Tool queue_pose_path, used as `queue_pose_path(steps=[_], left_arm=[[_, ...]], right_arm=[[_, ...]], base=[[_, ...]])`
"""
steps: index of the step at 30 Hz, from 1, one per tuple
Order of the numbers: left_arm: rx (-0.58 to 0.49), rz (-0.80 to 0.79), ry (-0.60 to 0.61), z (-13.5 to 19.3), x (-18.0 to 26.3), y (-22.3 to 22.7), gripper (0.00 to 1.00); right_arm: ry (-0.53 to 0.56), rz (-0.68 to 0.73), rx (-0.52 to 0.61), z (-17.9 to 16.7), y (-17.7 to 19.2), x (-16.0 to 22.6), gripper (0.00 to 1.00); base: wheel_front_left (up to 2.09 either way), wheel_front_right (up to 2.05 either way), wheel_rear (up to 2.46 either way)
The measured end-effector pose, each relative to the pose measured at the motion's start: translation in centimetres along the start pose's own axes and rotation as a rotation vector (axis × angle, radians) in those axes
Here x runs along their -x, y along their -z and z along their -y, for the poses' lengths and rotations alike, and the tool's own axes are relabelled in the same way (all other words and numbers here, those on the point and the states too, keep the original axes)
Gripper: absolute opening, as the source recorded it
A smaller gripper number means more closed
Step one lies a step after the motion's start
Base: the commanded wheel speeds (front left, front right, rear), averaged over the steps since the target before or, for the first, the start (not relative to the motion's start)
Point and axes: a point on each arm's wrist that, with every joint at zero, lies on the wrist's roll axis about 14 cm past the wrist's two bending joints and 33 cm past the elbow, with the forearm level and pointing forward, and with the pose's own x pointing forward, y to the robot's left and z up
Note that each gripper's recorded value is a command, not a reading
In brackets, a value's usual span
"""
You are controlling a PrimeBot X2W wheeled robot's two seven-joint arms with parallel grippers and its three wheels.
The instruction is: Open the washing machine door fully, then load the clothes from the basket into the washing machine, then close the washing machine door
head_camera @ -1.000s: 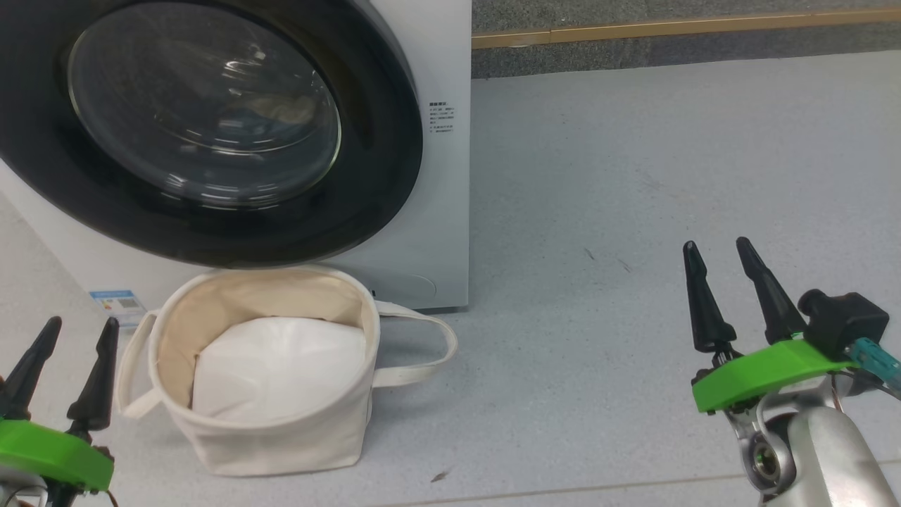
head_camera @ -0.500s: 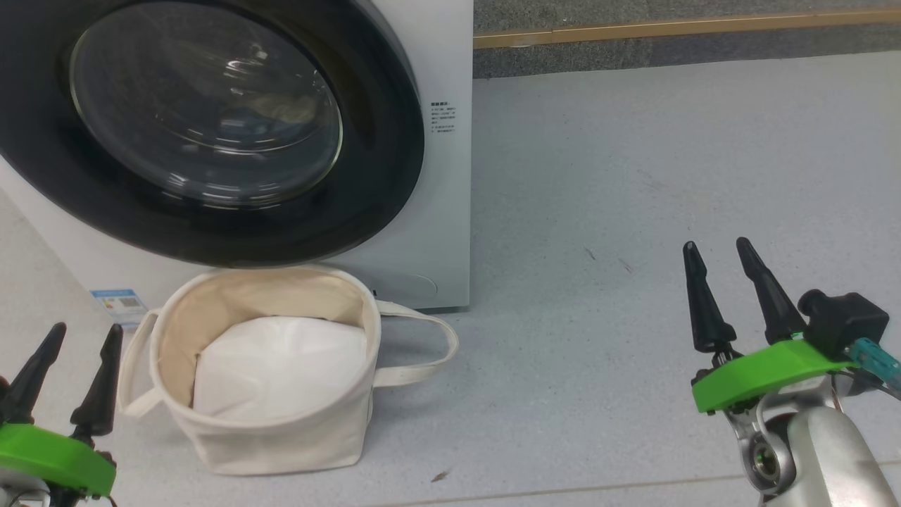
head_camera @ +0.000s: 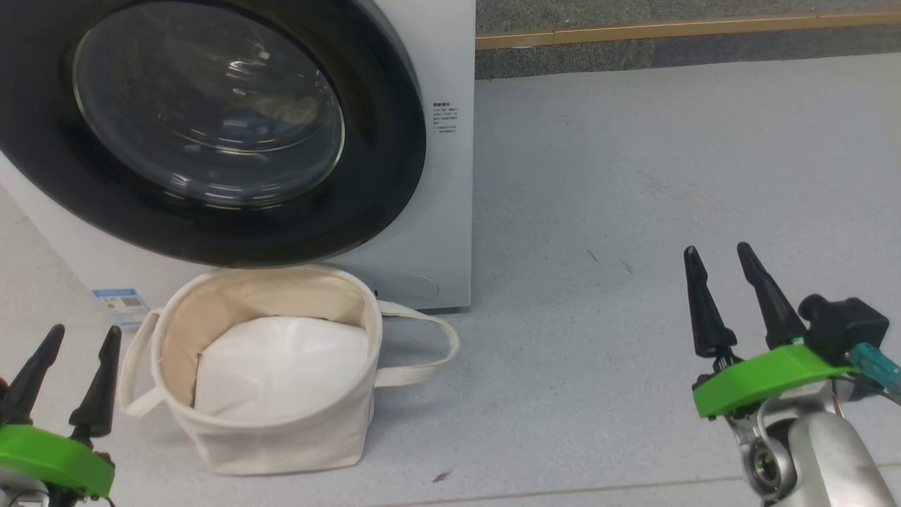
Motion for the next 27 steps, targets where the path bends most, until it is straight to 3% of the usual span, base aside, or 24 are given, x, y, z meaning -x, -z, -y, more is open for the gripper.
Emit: queue_pose_path(steps=[17,18,24,27], left_arm=[[0.0,0.004,0.005,0.0,0.1,-0.1,1.0],[0.005,0.001,0.005,0.1,0.1,0.0,0.0],[0.108,-0.133,0.005,2.6,2.1,6.2,0.0],[0.146,-0.148,-0.015,2.4,2.5,6.8,0.0]], right_arm=[[0.001,-0.007,-0.001,0.0,0.3,0.3,1.0],[0.002,-0.011,-0.002,0.0,0.4,0.3,0.0],[0.044,-0.172,-0.032,0.8,5.6,3.0,0.0],[0.054,-0.189,-0.077,0.8,6.2,3.2,0.0]], base=[[0.0,0.0,0.0],[0.0,0.0,0.0],[0.0,0.0,0.0],[0.0,0.0,0.0]])
